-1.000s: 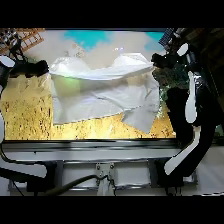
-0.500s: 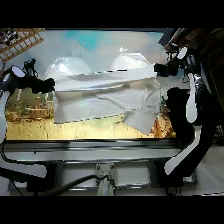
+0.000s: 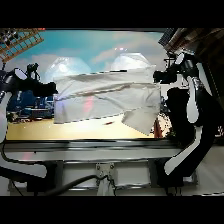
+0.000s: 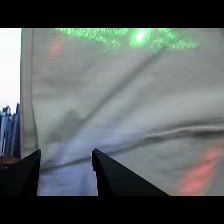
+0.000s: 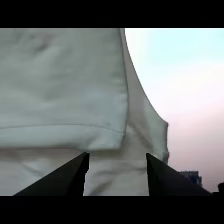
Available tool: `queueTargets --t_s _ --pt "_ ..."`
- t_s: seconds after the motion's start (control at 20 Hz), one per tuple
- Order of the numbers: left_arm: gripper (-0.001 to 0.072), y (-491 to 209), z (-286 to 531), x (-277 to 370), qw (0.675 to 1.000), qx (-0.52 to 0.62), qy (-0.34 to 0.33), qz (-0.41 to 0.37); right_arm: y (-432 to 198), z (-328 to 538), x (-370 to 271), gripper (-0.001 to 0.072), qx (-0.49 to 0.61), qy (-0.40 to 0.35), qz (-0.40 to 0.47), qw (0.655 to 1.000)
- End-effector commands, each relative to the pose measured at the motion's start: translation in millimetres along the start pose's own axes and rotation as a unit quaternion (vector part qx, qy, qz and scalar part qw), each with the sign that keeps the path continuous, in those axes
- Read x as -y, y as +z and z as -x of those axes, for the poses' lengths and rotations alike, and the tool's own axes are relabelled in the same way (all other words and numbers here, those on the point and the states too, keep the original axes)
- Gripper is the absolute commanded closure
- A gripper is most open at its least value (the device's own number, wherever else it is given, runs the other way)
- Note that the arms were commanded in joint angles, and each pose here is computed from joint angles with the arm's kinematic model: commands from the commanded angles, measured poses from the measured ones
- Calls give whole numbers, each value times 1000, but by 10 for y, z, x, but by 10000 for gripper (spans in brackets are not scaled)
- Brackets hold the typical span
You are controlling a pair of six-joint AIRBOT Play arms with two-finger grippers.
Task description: Fold the clothes and pants, and hang the long-sleeved shirts on hangers.
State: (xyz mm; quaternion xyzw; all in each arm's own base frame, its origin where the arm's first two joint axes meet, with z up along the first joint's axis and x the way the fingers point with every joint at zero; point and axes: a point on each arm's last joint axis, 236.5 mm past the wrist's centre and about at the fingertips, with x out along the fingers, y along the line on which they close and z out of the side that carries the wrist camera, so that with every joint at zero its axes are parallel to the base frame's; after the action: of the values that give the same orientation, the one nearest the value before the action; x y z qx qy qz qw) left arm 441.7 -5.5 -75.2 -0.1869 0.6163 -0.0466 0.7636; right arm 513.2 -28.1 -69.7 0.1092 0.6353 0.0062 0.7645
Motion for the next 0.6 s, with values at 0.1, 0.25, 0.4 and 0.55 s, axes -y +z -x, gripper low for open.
queueTargets --t_s 0.1,0.25,0.4,0.55 --pt "350 121 761 18 998 64 -2 1 136 500 -46 362 48 41 -30 998" --pt "353 87 1332 176 993 121 -3 -8 241 989 -149 359 100 51 -25 993" --pt "447 -403 1346 215 994 111 -3 -3 185 1328 -346 359 122 80 -22 989" --pt "479 -1054 1024 -7 994 75 1 83 28 1536 -474 360 132 100 -23 986"
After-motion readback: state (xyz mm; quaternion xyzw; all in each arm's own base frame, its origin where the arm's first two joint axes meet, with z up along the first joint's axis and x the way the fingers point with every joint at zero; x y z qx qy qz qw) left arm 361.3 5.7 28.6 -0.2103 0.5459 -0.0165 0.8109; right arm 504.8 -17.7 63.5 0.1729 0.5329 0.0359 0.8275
